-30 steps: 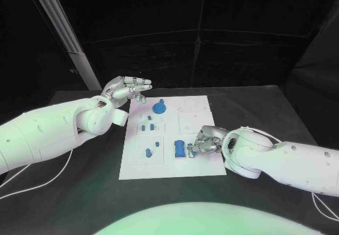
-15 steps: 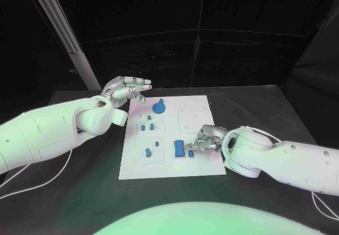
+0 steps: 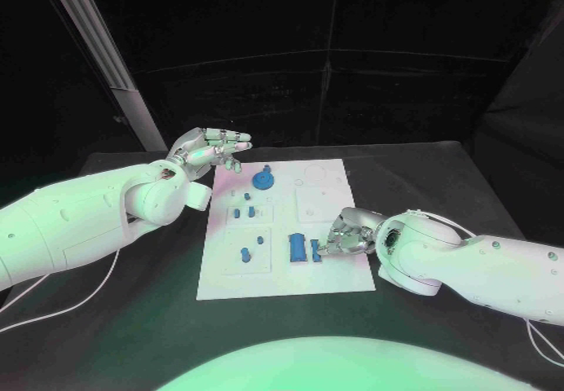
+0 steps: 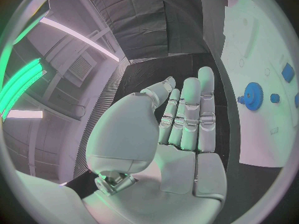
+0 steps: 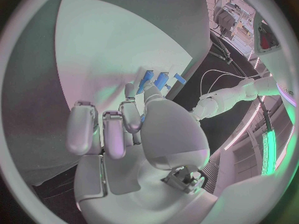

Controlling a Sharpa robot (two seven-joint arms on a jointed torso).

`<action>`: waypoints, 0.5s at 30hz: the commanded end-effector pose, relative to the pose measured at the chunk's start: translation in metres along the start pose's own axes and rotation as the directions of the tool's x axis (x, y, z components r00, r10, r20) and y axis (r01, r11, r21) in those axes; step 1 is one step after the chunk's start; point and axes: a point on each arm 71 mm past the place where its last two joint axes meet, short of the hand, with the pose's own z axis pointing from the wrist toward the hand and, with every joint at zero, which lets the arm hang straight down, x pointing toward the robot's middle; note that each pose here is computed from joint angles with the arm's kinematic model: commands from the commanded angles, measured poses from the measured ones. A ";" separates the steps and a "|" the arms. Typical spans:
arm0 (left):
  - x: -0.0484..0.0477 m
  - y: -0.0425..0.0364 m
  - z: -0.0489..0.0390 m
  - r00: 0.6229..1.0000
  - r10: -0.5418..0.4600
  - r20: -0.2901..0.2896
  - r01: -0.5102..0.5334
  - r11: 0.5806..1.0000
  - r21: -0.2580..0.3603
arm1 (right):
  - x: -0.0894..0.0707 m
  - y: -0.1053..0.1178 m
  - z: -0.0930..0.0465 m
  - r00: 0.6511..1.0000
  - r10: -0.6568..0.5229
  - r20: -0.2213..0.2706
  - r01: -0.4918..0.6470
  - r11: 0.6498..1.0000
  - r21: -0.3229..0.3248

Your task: Assemble the parts on the task board

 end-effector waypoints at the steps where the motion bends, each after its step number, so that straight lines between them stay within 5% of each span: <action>1: 0.0018 -0.0012 0.0006 1.000 -0.002 -0.016 0.002 1.000 0.007 | 0.001 0.005 0.002 1.000 -0.023 -0.013 0.022 0.999 -0.043; 15: 0.0017 -0.0011 0.0006 1.000 -0.002 -0.017 0.002 1.000 0.006 | 0.002 0.007 0.008 0.999 -0.048 -0.004 0.048 0.998 -0.030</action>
